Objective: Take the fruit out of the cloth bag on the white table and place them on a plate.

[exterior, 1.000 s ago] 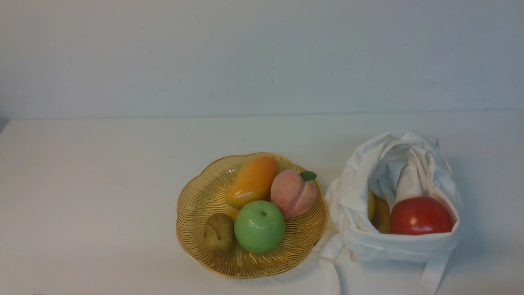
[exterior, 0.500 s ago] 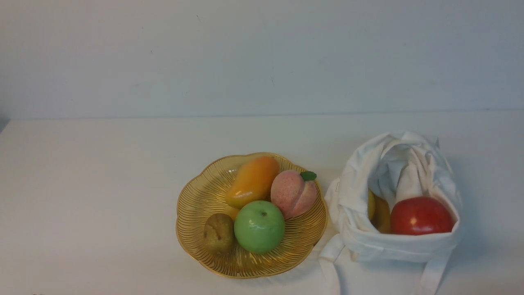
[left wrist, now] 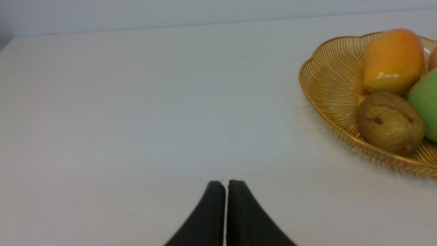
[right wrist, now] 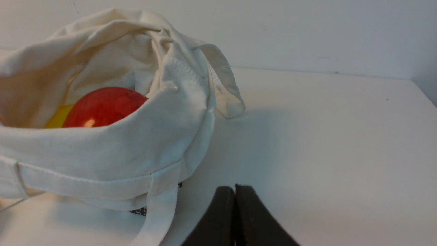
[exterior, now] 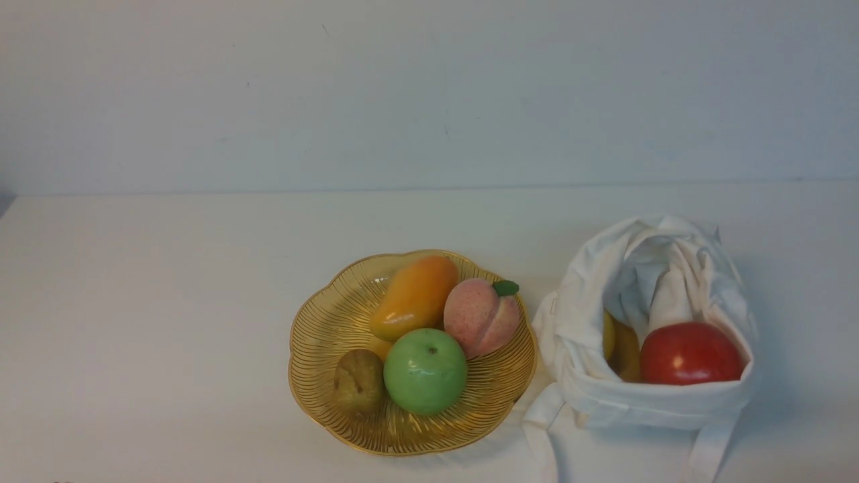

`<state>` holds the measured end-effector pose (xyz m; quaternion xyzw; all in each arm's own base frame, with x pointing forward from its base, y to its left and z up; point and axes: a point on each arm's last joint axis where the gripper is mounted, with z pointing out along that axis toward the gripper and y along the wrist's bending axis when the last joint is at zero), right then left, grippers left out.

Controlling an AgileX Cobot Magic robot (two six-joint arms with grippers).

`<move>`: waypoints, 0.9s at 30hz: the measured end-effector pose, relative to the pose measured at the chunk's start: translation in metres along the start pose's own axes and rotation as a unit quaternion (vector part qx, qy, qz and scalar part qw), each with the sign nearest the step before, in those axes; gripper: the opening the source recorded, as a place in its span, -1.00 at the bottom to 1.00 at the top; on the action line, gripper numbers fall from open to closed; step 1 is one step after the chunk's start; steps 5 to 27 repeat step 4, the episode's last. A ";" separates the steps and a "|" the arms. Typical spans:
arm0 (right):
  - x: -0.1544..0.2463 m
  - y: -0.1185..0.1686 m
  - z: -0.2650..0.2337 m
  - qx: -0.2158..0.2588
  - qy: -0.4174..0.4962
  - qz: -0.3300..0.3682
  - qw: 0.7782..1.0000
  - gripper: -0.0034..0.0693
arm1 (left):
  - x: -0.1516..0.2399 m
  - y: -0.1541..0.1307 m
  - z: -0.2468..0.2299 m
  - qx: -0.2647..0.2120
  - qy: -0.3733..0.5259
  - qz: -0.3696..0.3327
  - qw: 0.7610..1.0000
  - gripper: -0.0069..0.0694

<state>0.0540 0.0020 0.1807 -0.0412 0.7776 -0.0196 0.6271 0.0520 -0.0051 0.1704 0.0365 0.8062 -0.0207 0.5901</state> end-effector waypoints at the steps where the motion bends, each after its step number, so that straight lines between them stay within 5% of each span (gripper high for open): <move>1: 0.000 0.000 0.000 0.000 0.000 0.000 1.000 -0.94 | 0.000 0.000 0.000 0.000 0.000 0.000 1.000 -0.84; 27: 0.000 0.000 0.000 0.000 0.000 0.000 1.000 -0.94 | 0.000 0.000 0.000 0.000 0.000 0.000 1.000 -0.84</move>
